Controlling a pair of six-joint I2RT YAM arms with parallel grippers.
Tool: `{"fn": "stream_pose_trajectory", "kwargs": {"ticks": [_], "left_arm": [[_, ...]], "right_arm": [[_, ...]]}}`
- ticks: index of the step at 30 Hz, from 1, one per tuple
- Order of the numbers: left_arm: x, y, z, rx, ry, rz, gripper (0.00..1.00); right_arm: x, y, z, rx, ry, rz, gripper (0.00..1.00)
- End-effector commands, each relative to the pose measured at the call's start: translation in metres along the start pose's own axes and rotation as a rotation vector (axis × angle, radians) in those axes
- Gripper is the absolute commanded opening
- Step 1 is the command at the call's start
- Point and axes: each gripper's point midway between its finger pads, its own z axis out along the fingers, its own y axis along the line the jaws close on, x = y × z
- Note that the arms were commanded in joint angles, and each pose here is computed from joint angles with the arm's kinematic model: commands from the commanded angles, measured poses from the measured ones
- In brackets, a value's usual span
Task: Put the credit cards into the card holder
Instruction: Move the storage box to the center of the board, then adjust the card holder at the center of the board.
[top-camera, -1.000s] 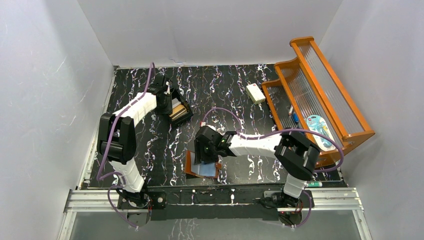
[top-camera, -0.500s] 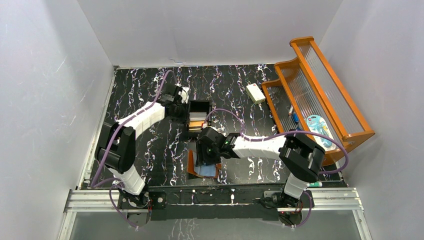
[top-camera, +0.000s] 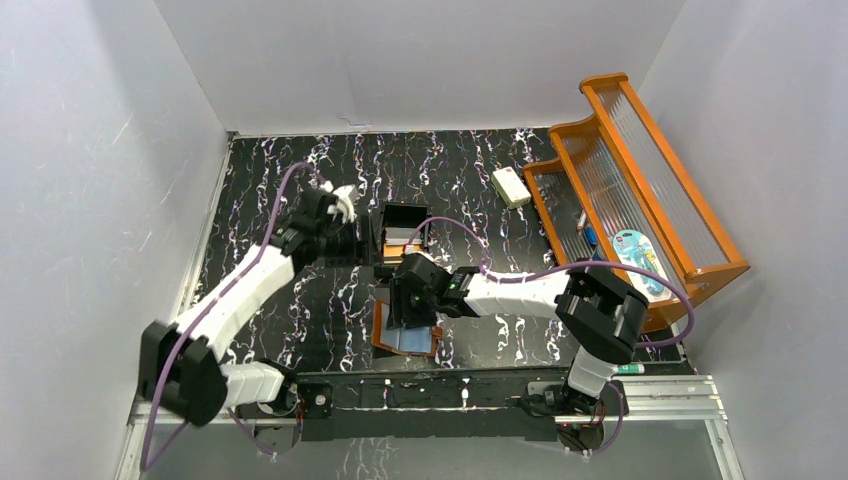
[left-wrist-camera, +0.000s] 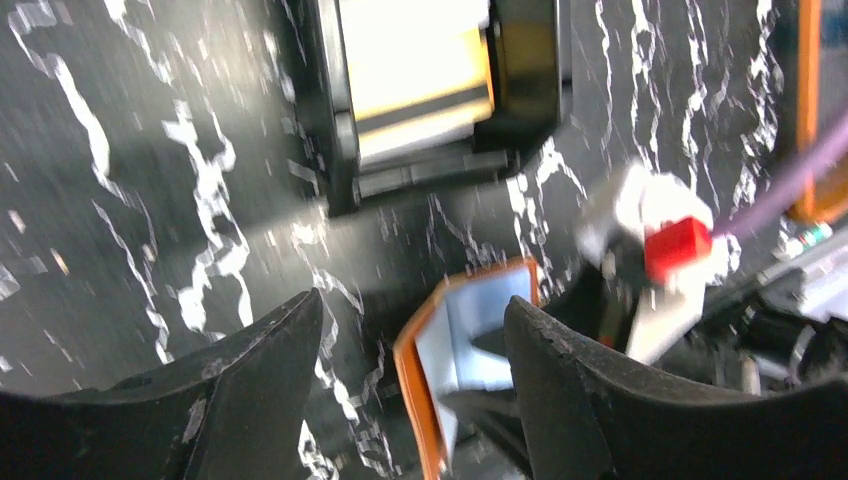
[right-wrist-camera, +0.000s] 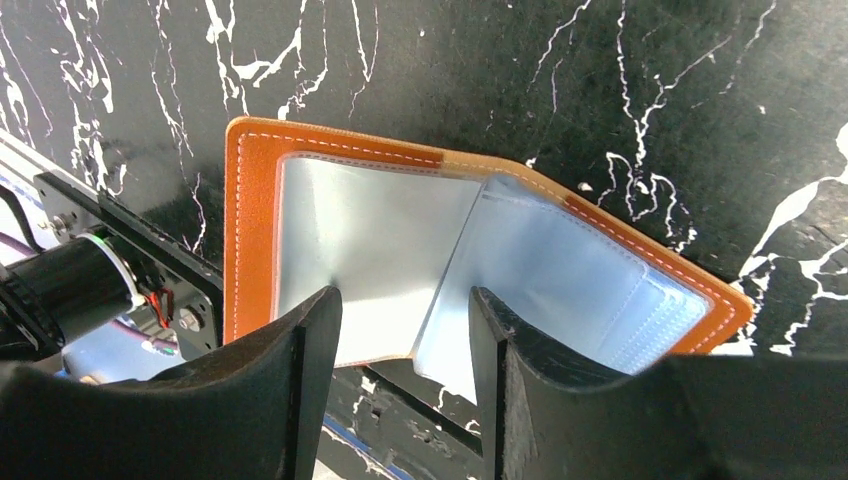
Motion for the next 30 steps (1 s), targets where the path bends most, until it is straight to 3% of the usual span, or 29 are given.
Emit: {"fn": "stream_pose_trajectory", "kwargs": {"ticks": [1,9,21,23,28,30], "left_arm": [[0.063,-0.007,-0.024,0.076,0.106,-0.163,0.66],[0.106,-0.014,-0.01,0.193,0.19,-0.252,0.67],[0.136,-0.002,0.025,0.181,0.24,-0.31,0.66],[0.139,-0.002,0.03,0.182,0.253,-0.309,0.56],[0.138,-0.004,0.031,0.188,0.258,-0.295,0.15],[0.136,-0.006,0.028,0.199,0.249,-0.291,0.04]], "right_arm": [[-0.003,0.009,0.007,-0.033,-0.018,0.024,0.58],[-0.003,0.006,0.012,-0.017,-0.02,0.034,0.57],[-0.007,0.004,0.009,-0.005,-0.04,0.019,0.57],[-0.008,0.005,0.008,-0.005,-0.04,0.014,0.57],[-0.021,0.016,-0.014,0.001,-0.066,-0.052,0.58],[-0.039,0.021,-0.033,0.025,-0.126,-0.116,0.6]]}}
